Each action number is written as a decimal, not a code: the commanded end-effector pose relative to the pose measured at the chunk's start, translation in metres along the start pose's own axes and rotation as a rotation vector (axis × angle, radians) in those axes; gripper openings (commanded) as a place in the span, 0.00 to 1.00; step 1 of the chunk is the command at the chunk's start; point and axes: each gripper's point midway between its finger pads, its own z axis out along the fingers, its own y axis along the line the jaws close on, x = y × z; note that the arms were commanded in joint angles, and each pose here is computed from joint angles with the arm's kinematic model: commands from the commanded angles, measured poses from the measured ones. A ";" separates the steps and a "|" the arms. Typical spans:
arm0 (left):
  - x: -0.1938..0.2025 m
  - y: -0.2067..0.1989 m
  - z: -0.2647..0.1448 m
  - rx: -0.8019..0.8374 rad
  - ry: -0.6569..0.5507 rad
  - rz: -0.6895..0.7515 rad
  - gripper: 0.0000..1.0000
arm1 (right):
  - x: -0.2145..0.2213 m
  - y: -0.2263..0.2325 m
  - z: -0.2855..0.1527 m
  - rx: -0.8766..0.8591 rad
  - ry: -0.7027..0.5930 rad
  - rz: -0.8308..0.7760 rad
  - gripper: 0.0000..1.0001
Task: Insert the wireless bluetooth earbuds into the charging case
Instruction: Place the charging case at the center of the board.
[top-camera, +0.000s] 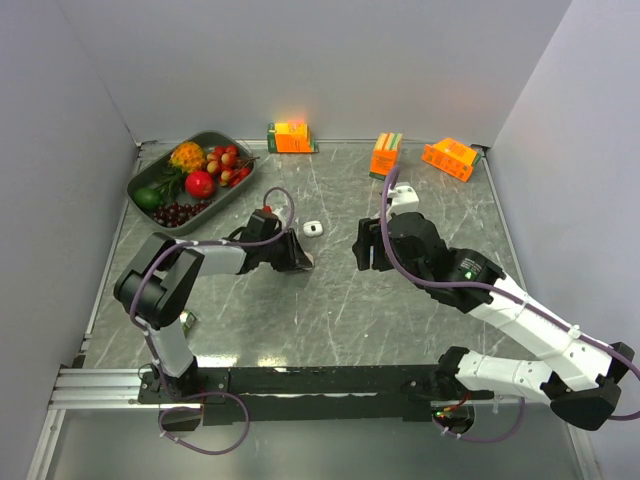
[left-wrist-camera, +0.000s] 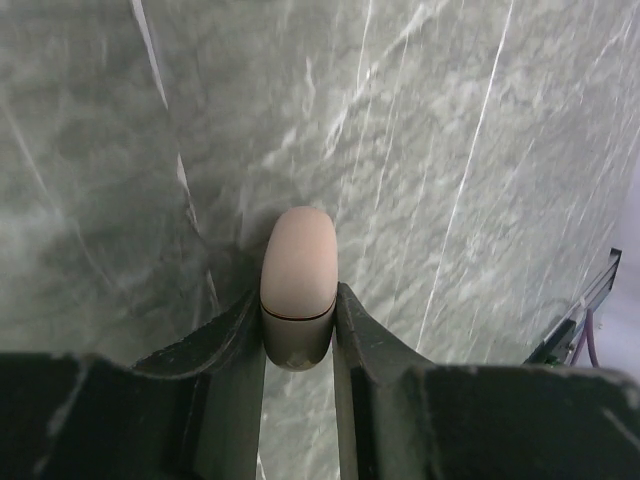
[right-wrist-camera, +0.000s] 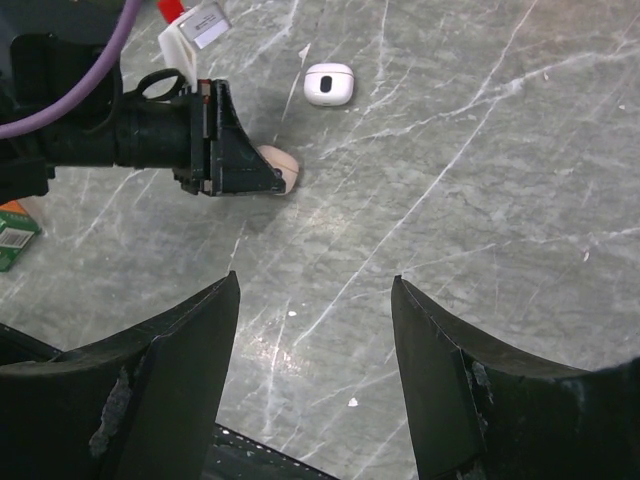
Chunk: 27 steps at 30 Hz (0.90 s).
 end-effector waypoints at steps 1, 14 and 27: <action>-0.010 -0.005 0.007 0.029 0.009 0.005 0.05 | -0.008 0.001 -0.002 -0.016 -0.035 0.013 0.70; -0.002 0.015 0.004 -0.058 0.047 0.004 0.35 | -0.007 -0.003 -0.001 -0.011 -0.041 0.004 0.71; 0.014 0.040 -0.013 -0.140 0.066 -0.012 0.47 | -0.003 -0.005 -0.002 -0.009 -0.040 0.016 0.72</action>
